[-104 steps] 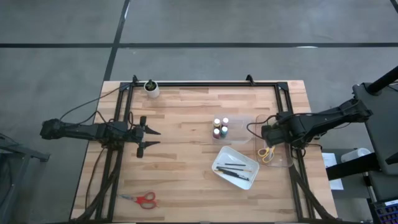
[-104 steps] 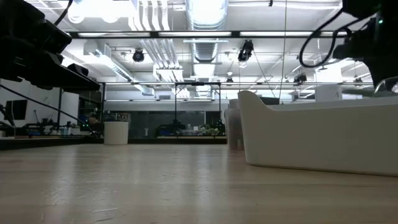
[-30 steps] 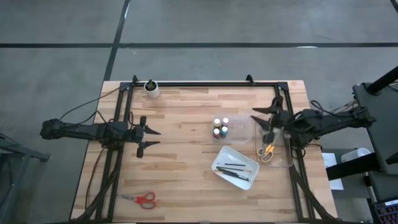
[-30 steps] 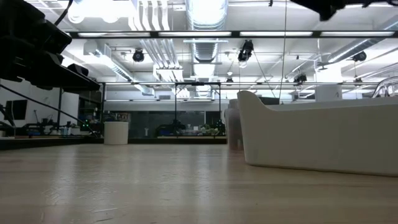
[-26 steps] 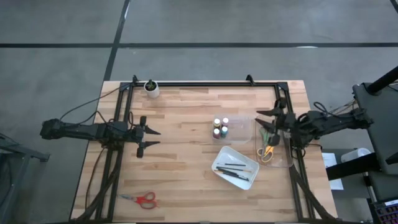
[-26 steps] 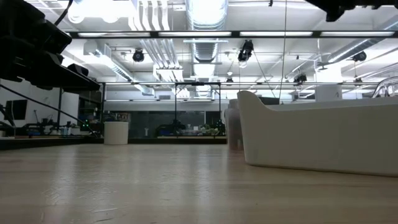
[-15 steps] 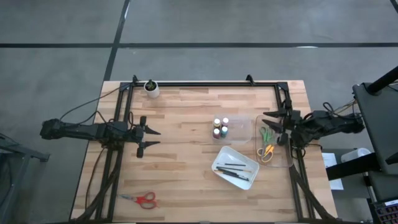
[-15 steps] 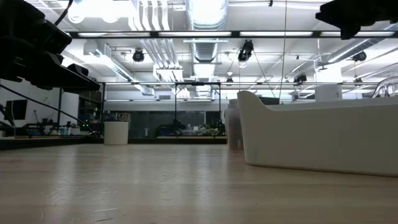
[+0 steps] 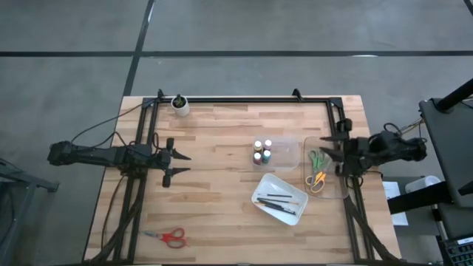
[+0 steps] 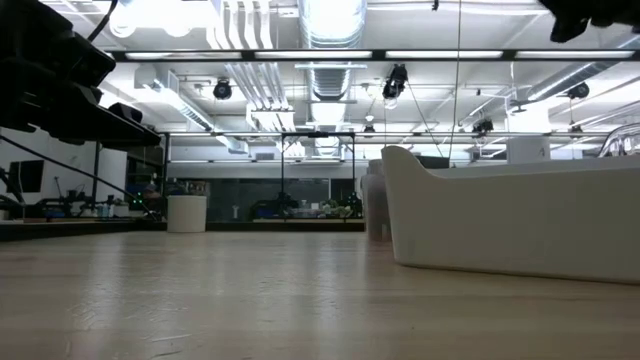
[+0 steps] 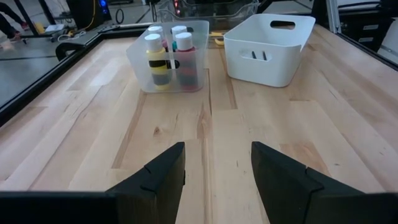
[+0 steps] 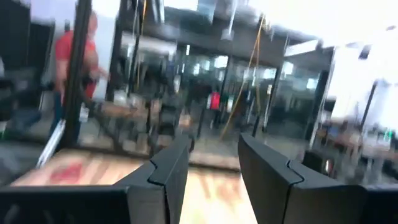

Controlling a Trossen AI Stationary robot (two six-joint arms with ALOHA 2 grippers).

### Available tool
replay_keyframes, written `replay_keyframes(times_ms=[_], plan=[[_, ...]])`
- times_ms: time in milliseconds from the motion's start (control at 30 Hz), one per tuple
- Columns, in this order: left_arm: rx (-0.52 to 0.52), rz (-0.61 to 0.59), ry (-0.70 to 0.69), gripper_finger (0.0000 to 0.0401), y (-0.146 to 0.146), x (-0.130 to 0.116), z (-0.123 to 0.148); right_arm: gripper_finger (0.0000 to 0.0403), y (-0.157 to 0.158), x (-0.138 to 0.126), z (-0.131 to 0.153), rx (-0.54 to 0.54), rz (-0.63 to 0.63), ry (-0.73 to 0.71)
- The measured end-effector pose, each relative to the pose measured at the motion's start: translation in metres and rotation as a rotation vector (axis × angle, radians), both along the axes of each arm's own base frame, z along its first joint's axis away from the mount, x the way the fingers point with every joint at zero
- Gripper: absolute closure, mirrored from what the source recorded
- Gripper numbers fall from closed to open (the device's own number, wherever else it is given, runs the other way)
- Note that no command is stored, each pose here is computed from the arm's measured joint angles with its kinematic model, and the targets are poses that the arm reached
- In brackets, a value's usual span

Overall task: Pick & Place Paint Supplies
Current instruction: Put the red scissors into the right transparent bin

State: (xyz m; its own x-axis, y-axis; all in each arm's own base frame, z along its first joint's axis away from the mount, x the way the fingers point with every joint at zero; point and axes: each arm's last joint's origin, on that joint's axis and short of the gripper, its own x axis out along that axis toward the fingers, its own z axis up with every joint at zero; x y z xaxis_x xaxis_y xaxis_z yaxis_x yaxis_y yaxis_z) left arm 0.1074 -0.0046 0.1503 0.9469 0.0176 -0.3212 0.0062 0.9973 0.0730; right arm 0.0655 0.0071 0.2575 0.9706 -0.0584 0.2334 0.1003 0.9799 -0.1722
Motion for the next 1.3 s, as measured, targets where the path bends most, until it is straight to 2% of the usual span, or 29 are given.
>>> replay_keyframes(times_ms=[100,467,1300], plan=[[0.0,0.0,0.005,0.0214,0.0,0.0,0.0,0.0264,0.0,0.0,0.0,-0.003,0.005,-0.036],[0.0,0.0,0.004,0.0214,0.0,0.0,0.0,0.0264,0.004,0.008,-0.013,0.111,0.118,0.019],[0.0,0.0,0.004,0.0214,0.0,0.0,0.0,0.0264,0.004,0.008,-0.013,0.113,0.109,0.021]])
